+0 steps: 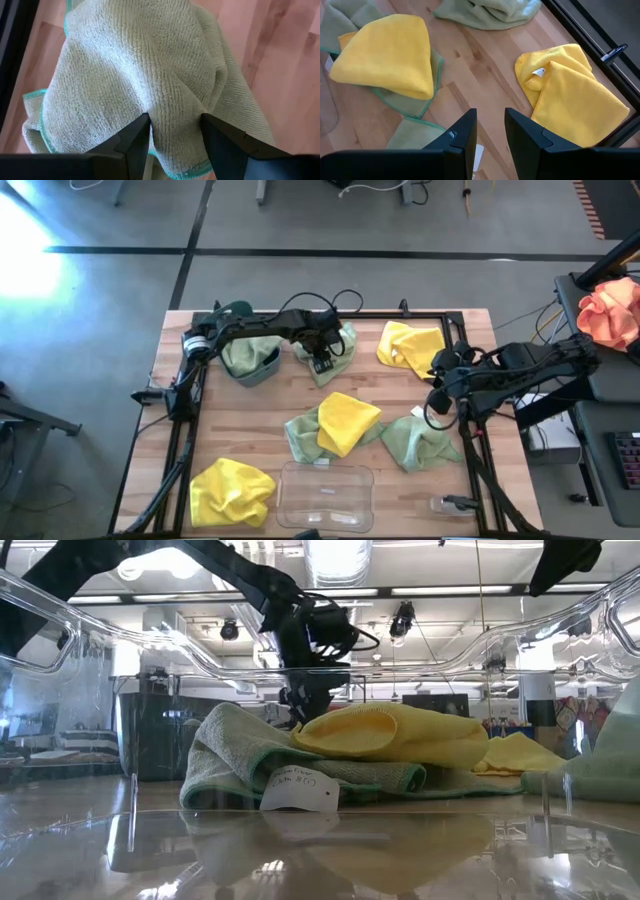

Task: Sort microfiber towel by color & place in baskets
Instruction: Put the top left green towel into the blue bin

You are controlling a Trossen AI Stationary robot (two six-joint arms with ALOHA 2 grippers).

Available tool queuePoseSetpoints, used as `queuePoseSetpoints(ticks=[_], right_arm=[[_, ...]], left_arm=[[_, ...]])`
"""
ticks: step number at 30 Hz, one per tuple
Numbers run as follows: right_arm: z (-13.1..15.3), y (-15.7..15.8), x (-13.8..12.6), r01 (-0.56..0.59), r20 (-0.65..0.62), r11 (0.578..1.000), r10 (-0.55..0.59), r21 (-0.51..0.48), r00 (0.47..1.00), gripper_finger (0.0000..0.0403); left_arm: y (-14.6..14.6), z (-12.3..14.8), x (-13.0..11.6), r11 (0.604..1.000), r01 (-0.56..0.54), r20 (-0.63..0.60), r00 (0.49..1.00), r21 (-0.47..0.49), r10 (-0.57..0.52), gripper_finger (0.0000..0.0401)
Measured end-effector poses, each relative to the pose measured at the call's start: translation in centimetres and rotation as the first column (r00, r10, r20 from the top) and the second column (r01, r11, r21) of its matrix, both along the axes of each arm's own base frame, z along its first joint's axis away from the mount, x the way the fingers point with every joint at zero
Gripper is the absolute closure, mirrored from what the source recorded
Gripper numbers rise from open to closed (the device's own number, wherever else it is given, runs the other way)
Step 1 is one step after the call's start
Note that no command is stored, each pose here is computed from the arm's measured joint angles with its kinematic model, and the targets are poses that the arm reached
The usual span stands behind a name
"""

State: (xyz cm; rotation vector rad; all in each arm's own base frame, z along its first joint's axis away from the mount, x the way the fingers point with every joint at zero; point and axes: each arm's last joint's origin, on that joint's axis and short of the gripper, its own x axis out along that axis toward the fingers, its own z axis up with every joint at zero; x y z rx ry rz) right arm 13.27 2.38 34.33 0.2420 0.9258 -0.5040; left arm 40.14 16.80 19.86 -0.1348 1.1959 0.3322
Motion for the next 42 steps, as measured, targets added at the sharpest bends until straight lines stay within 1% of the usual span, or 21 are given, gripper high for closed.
queuePoseSetpoints(ticks=[4, 7, 17, 19, 22, 25, 28, 31, 33, 36, 37, 39, 40, 42], right_arm=[[0.0, 0.0, 0.0, 0.000, 0.000, 1.000, 0.000, 0.000, 1.000, 0.0310], [0.0, 0.0, 0.0, 0.000, 0.000, 1.000, 0.000, 0.000, 1.000, 0.0310], [0.0, 0.0, 0.0, 0.007, 0.002, 1.000, -0.007, 0.004, 1.000, 0.0310], [0.0, 0.0, 0.0, 0.007, 0.002, 1.000, -0.007, 0.004, 1.000, 0.0310], [0.0, 0.0, 0.0, 0.007, 0.002, 1.000, -0.007, 0.004, 1.000, 0.0310], [0.0, 0.0, 0.0, 0.006, 0.002, 1.000, -0.006, 0.004, 1.000, 0.0310], [0.0, 0.0, 0.0, 0.005, 0.002, 1.000, -0.005, 0.003, 1.000, 0.0310], [0.0, 0.0, 0.0, 0.005, 0.001, 1.000, -0.005, 0.000, 1.000, 0.0310], [0.0, 0.0, 0.0, 0.005, 0.002, 1.000, -0.005, -0.002, 1.000, 0.0310], [0.0, 0.0, 0.0, 0.008, 0.003, 1.000, -0.008, -0.008, 1.000, 0.0310], [0.0, 0.0, 0.0, 0.008, 0.004, 1.000, -0.008, -0.008, 1.000, 0.0310], [0.0, -0.1, 0.0, 0.012, 0.006, 1.000, -0.012, -0.016, 1.000, 0.0310], [0.0, -0.1, 0.0, 0.016, 0.008, 1.000, -0.015, -0.022, 1.000, 0.0310], [0.0, -0.1, 0.0, 0.018, 0.009, 1.000, -0.018, -0.022, 1.000, 0.0310]], left_arm=[[0.0, 0.0, 0.0, 1.000, -0.016, 0.003, 1.000, -0.001, 0.016, 0.0247], [0.0, 0.3, -0.1, 1.000, -0.022, 0.004, 1.000, 0.005, 0.022, 0.0268], [-0.2, 0.5, -0.1, 0.999, -0.040, 0.011, 0.999, -0.002, 0.040, 0.0390], [-0.2, 0.5, -0.1, 0.999, -0.044, 0.012, 0.999, -0.003, 0.045, 0.0396], [-0.2, 0.6, -0.1, 0.998, -0.060, 0.015, 0.998, -0.010, 0.060, 0.0393], [-0.5, 1.4, -0.5, 0.998, -0.067, 0.013, 0.998, -0.018, 0.067, 0.0398], [-1.3, 3.4, -1.2, 0.998, -0.056, 0.028, 0.998, -0.014, 0.057, 0.0400], [-2.3, 6.6, -2.4, 0.999, -0.046, 0.079, 0.996, 0.010, 0.045, 0.0400], [-3.1, 9.2, -3.6, 0.998, -0.052, 0.124, 0.991, 0.046, 0.046, 0.0400], [-4.2, 13.4, -6.0, 0.987, -0.098, 0.203, 0.977, 0.129, 0.070, 0.0400], [-4.6, 14.7, -7.0, 0.979, -0.121, 0.221, 0.972, 0.167, 0.082, 0.0400], [-5.4, 17.2, -9.2, 0.949, -0.180, 0.253, 0.961, 0.259, 0.113, 0.0400], [-5.7, 18.3, -10.4, 0.925, -0.218, 0.261, 0.955, 0.311, 0.138, 0.0400], [-6.3, 20.4, -12.9, 0.863, -0.300, 0.285, 0.939, 0.407, 0.192, 0.0400]])
